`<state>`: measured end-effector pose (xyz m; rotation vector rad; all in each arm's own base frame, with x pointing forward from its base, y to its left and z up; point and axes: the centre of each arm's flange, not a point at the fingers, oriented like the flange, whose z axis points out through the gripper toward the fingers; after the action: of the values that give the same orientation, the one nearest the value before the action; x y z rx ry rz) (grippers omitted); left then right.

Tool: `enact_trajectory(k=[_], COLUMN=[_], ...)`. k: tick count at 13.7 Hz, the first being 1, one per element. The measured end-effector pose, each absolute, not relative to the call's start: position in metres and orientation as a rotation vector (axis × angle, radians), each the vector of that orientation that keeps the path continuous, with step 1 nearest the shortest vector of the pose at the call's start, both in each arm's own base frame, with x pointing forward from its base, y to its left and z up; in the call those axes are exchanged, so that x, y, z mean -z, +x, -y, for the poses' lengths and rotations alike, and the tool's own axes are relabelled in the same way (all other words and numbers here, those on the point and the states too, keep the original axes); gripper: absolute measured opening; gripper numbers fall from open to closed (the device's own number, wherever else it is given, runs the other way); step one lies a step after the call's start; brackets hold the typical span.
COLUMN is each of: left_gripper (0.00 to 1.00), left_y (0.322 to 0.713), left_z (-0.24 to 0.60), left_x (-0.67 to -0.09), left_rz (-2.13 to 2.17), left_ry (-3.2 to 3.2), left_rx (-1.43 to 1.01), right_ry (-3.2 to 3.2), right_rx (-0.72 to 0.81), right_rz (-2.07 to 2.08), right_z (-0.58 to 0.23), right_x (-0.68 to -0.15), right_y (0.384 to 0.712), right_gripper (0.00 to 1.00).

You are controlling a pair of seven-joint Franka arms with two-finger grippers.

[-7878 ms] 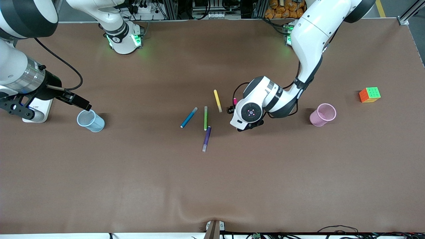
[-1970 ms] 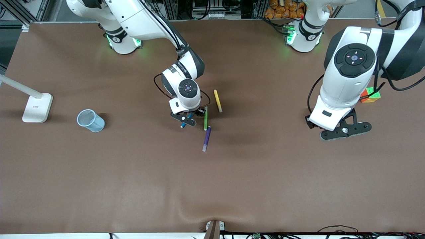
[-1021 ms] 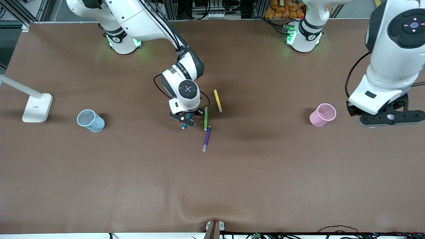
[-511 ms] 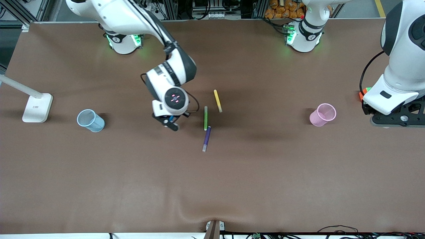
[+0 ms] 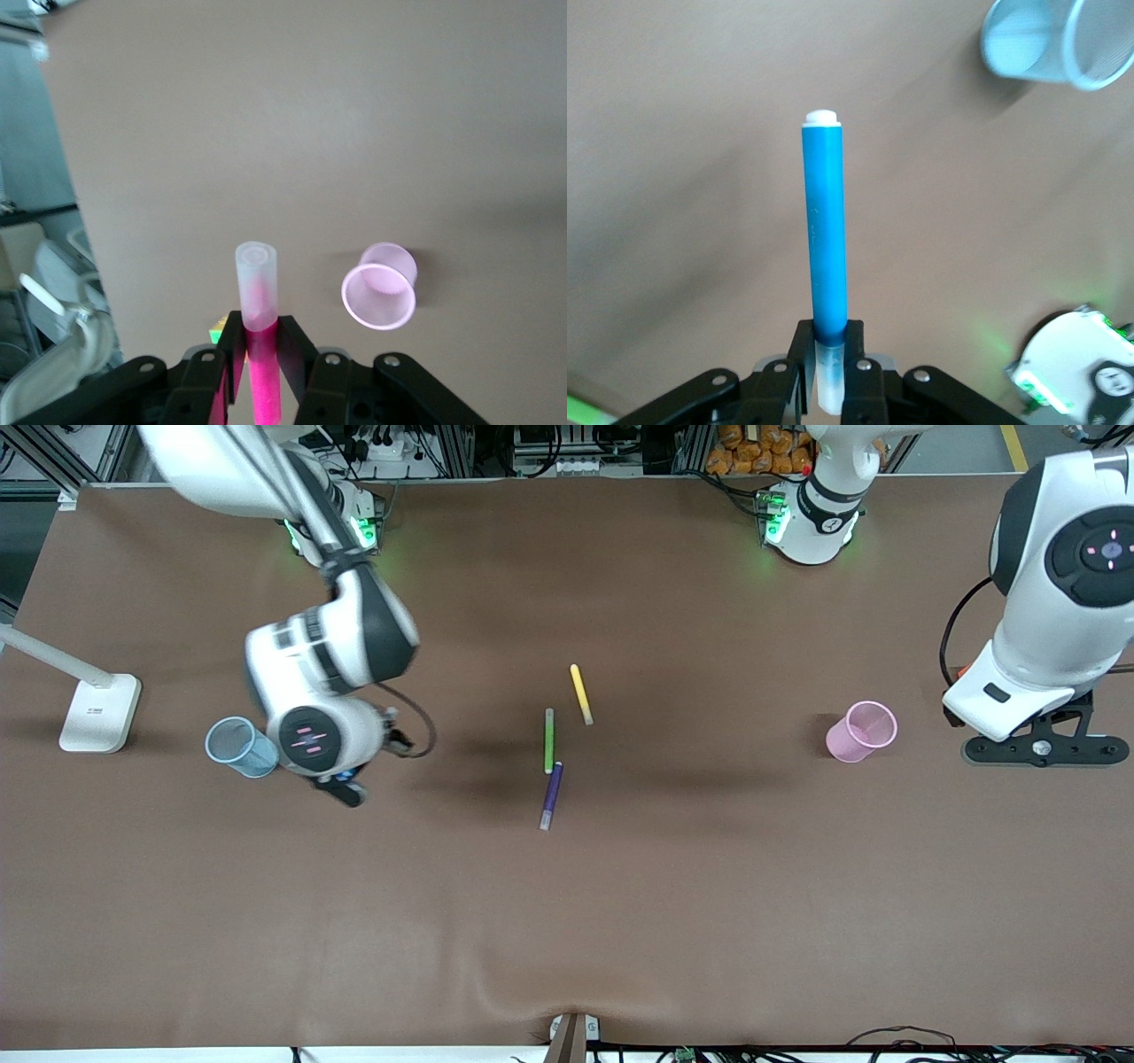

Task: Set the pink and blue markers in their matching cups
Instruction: 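Carry the pink marker toward the pink cup while the right gripper carries blue marker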

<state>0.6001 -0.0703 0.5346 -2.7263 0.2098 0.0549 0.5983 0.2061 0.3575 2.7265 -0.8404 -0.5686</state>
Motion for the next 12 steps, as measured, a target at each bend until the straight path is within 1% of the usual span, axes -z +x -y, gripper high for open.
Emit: enact_trajectory(k=[3,5,9,12], left_gripper=[0.21,0.21,0.21,0.21], left_y=[0.594,0.587,0.554,0.536], left_z=[0.067,0.075,0.081,0.079], left_x=[-0.511,-0.497,-0.46,-0.439], left_rz=[-0.208,-0.222,-0.207,-0.161], left_ry=[-2.738,-2.741,-2.742,-2.753], left_rx=[-0.115,-0.058,0.054,0.111], right_ry=[2.716,2.702,2.765,2.835], right_rx=[0.63,0.664,0.807,0.934], right_rz=[0.92,0.972,0.975,0.953], right_z=[-0.135,-0.103,-0.027,0.045], right_x=[-0.363,-0.362,-0.361,-0.36], right_y=[0.614,0.618,0.619,0.611], right_gripper=[0.17,0.17,0.17,0.17])
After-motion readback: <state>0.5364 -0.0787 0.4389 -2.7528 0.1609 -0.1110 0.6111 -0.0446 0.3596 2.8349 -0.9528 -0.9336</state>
